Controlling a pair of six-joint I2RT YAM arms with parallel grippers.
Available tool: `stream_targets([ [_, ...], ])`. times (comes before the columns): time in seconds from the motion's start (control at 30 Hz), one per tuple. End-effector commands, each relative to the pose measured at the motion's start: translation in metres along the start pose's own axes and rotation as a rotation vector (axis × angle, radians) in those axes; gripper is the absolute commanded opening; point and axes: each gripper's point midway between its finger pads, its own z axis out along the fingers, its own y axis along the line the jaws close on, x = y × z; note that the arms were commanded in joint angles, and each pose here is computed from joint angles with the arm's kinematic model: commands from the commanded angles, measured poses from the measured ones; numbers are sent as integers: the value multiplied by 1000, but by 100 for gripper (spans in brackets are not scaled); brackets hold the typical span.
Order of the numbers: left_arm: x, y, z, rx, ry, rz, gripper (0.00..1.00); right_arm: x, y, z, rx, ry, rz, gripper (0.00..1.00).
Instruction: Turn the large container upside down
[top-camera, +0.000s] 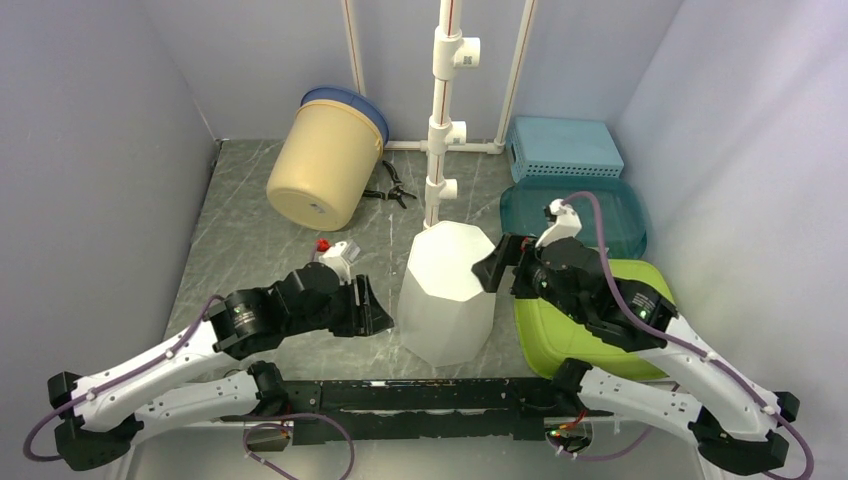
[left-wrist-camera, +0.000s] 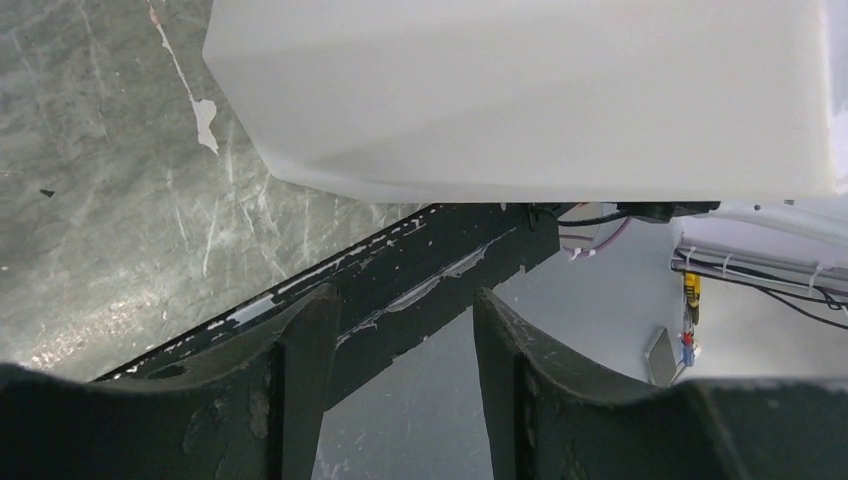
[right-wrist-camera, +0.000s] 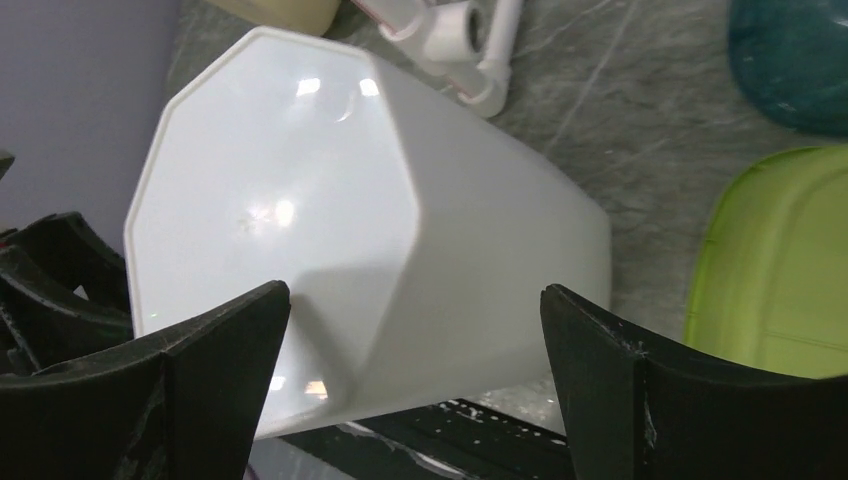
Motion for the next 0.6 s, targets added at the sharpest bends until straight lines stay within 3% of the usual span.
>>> stream_targets([
  [0.0, -15, -8, -27, 15, -50, 36, 57, 27, 22, 16, -100, 107, -3, 100],
  [0.23, -39, -16, -74, 63, -172, 26, 58, 60, 65, 43, -269, 231, 139, 100],
  [0.43, -45, -39, -98, 146, -167, 71, 59, 69, 97, 70, -341, 265, 276, 99],
  [0.57, -53, -72, -110, 269, -165, 127, 57, 72, 104, 98, -240, 214, 306, 97],
])
